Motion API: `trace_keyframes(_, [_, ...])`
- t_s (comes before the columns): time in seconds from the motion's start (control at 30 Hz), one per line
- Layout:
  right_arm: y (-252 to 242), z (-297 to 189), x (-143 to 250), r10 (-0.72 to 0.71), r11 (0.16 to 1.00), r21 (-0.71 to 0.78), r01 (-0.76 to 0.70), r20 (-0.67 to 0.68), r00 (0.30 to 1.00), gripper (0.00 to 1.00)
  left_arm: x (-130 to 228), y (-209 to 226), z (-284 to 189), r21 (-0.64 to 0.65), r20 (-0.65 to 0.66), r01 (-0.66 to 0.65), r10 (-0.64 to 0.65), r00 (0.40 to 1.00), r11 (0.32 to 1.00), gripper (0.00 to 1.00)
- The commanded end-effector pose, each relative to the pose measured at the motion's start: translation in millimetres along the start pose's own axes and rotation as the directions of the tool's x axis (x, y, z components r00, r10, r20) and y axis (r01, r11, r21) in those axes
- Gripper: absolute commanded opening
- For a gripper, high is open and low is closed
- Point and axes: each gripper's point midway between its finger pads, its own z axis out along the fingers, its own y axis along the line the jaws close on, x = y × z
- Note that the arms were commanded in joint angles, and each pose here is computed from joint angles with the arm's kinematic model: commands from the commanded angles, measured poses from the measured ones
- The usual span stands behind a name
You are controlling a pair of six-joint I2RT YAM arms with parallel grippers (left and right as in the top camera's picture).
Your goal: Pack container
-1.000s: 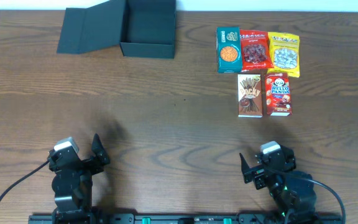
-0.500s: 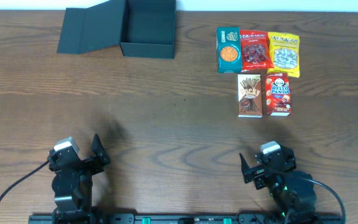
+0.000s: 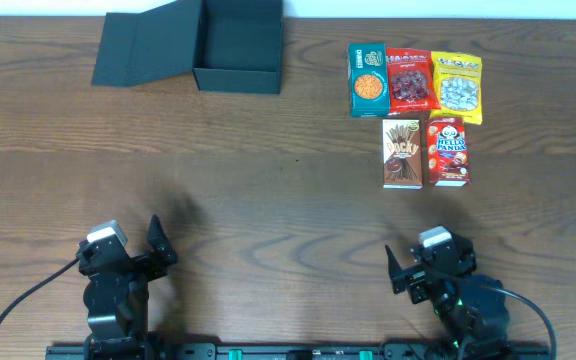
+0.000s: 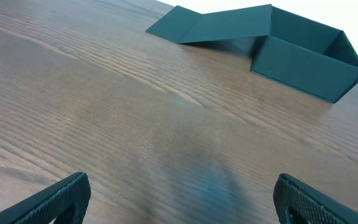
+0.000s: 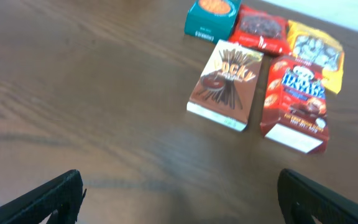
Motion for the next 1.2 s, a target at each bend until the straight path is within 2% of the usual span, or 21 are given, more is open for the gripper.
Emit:
trace_keyframes(0.0, [5, 0, -23, 0.001, 0.999, -0.035, 0.003, 0.107, 0.994, 0.99, 7, 6, 3, -0.024, -0.009, 0.006, -0.006, 1.0, 1.0, 0.95])
trace_keyframes(0.07, [27, -11, -64, 0.136, 0.976, -0.203, -0.083, 0.258, 0.956, 0.99, 7, 6, 3, -0.024, -0.009, 0.006, -0.006, 1.0, 1.0, 0.95])
trace_keyframes(0.1, [39, -18, -77, 0.241, 0.938, -0.314, -0.15, 0.276, 0.931, 0.99, 7, 6, 3, -0.024, -0.009, 0.006, -0.006, 1.0, 1.0, 0.95])
trace_keyframes(0.17, [61, -31, -89, 0.436, 0.815, -0.502, -0.29, 0.202, 0.877, 0.99, 7, 6, 3, -0.024, -0.009, 0.006, -0.006, 1.0, 1.0, 0.95])
trace_keyframes(0.27, [64, -34, -93, 0.589, 0.702, -0.556, -0.446, 0.1, 0.802, 0.99, 7, 6, 3, -0.024, -0.009, 0.006, -0.006, 1.0, 1.0, 0.95])
trace_keyframes(0.4, [54, -39, -112, 0.705, 0.621, -0.574, -0.534, 0.11, 0.701, 0.99, 7, 6, 3, -0.024, -0.009, 0.006, -0.006, 1.0, 1.0, 0.95])
trace_keyframes(0.47, [44, -42, -123, 0.708, 0.644, -0.562, -0.518, 0.183, 0.682, 0.99, 7, 6, 3, -0.024, -0.009, 0.006, -0.006, 1.0, 1.0, 0.95])
trace_keyframes(0.53, [36, -41, -127, 0.658, 0.712, -0.523, -0.469, 0.263, 0.706, 0.99, 7, 6, 3, -0.024, -0.01, 0.006, -0.006, 1.0, 1.0, 0.95])
trace_keyframes(0.63, [26, -29, -125, 0.632, 0.751, -0.454, -0.478, 0.287, 0.72, 0.99, 7, 6, 3, -0.024, -0.01, 0.006, -0.006, 1.0, 1.0, 0.95])
trace_keyframes(0.87, [6, 35, -128, 0.641, 0.756, -0.265, -0.599, 0.115, 0.759, 0.99, 7, 6, 3, -0.024, -0.009, 0.006, -0.006, 1.0, 1.0, 0.95])
trace_keyframes(1.17, [-12, 137, -185, 0.48, 0.863, -0.163, -0.478, -0.03, 0.877, 0.99, 7, 6, 3, -0.024, -0.009, 0.006, -0.006, 1.0, 1.0, 0.95])
